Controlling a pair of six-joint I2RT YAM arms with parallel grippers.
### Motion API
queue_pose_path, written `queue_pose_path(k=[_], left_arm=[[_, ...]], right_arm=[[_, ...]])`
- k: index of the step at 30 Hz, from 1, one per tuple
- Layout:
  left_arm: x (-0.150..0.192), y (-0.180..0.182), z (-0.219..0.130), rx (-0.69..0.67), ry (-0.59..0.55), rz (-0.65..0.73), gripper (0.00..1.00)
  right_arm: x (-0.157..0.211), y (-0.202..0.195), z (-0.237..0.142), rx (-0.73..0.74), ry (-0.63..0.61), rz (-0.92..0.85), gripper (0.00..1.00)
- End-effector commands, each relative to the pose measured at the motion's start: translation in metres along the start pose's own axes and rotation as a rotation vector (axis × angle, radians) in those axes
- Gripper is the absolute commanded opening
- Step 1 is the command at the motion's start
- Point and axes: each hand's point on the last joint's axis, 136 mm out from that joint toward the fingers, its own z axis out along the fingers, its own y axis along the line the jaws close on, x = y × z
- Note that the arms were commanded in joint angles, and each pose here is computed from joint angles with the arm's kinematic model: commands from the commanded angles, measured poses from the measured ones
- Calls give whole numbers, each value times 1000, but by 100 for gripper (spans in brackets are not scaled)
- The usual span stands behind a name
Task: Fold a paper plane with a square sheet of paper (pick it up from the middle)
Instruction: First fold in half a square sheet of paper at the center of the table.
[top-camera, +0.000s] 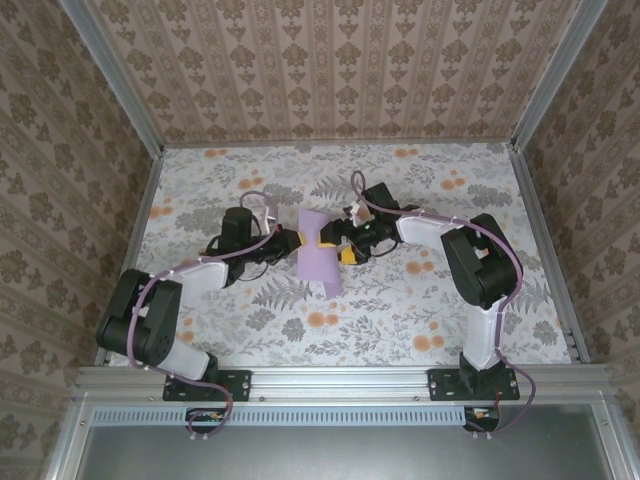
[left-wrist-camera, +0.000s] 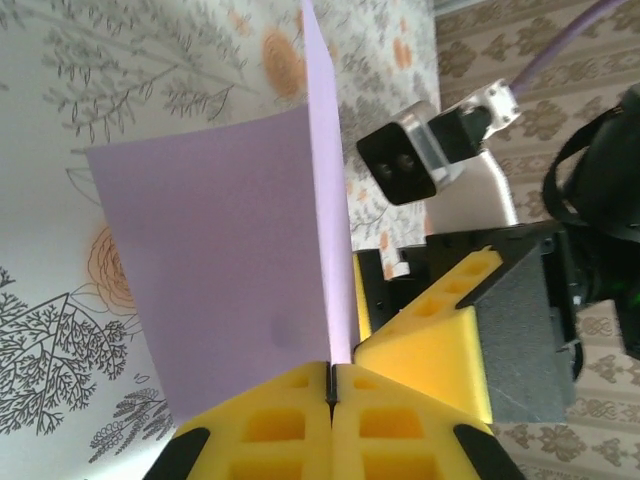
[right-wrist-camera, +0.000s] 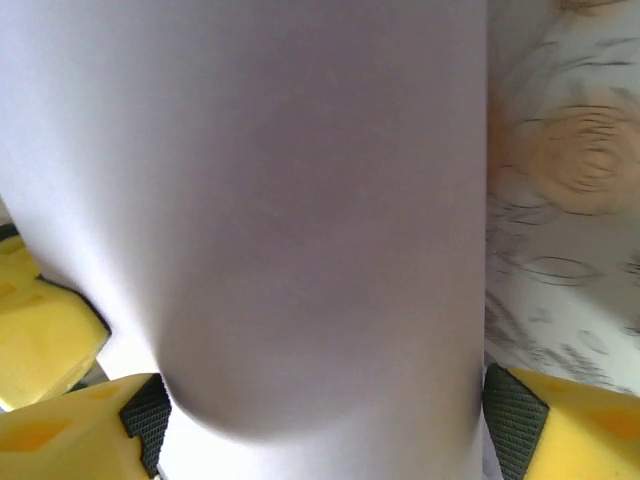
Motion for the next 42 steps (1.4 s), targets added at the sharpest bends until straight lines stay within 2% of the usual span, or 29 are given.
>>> queue_pose_path(k=[1,5,10,13,27,34,42], left_arm=[[4,-3,17,-12,28,28,0],[23,-2,39,-34,80,29,0],[24,11,46,-73,45,8,0],[27,20,46,-105,45,0,0],[27,20,20,-155,-38,48,0],[34,43,-3,-284,-91,70,0],[43,70,-16,-424,-67,74,0]], right_arm=[[4,-16,-9,134,-15,-36,90],[6,-25,-17,173,-29,-50,93],[14,-38,-20,203,-24,-34,92],[19,-40,-14,159,-20,-14,90],[18,-20,-2,114,-5,-62,75],[18,-16,-1,149,-16,-101,71],[22,-9,7,196,-15,-140,69]])
